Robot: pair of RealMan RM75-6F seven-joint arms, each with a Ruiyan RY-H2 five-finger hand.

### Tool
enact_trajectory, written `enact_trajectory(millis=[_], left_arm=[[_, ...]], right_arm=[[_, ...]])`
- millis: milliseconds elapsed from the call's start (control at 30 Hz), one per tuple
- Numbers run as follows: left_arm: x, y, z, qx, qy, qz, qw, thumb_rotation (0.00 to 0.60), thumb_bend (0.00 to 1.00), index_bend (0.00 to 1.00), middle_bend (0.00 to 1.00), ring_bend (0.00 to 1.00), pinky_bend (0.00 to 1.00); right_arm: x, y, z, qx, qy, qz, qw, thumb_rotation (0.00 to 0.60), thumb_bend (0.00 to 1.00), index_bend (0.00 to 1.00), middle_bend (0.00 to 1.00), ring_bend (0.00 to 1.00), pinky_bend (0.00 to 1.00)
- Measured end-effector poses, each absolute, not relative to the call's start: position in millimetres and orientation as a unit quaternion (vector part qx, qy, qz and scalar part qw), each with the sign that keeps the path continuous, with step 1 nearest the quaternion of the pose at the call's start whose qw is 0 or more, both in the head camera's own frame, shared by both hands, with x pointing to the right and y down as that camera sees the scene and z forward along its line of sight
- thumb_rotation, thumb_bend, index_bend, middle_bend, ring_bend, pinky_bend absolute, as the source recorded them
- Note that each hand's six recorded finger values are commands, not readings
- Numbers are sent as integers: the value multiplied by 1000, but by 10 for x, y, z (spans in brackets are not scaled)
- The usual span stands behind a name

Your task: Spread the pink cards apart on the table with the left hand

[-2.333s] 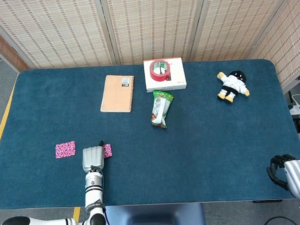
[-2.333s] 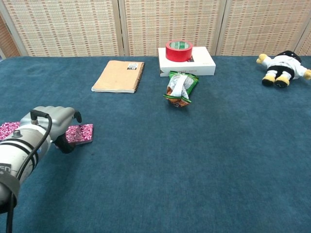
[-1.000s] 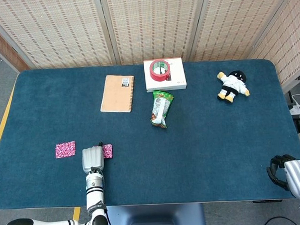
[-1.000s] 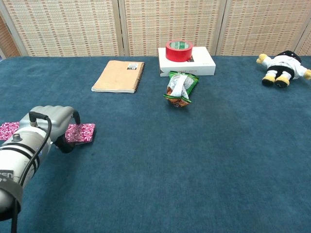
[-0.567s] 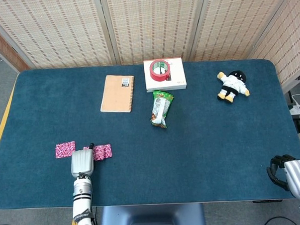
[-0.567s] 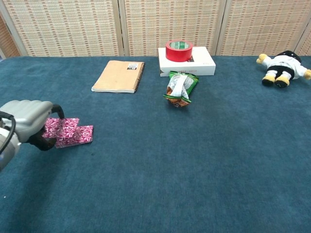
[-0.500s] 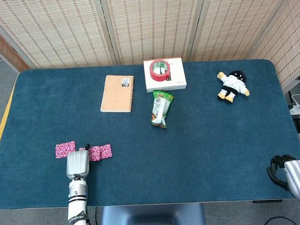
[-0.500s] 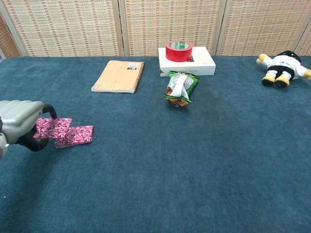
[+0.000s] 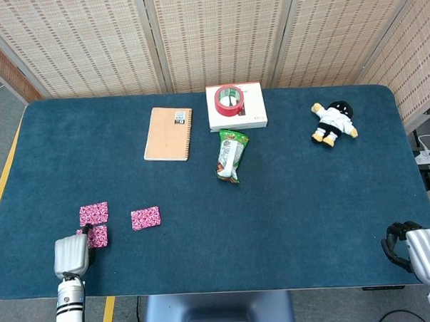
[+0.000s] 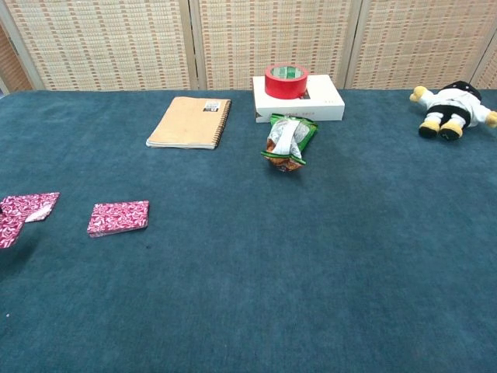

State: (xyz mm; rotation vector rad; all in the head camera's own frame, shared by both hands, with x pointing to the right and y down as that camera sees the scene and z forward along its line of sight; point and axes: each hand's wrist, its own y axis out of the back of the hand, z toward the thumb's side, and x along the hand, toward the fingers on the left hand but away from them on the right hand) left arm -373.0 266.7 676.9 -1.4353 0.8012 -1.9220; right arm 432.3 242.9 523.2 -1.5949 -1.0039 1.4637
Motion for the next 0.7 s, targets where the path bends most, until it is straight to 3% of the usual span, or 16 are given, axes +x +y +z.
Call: enact_trajectory(millis=[267,500,700], left_arm=[[-3892,2858,6779,-542,296,-726,301,600,403,503,1000,1000,1000],[-3917,2877,6890,-544,289,-729,299,600,401,378,1000,1000,1000],[-3918,2894,6960,-541,280,-735,298,600,392,347,1000,1000,1000]], right_arm=[[4322,2428,5244,-621,-389,572,368,600,328,738,628,563,816],[4322,2431,5253,-621,-388,573,368,600,329,738,628,564,817],[4320,2432,5253,-622,-388,573,368,600,329,738,628,563,816]])
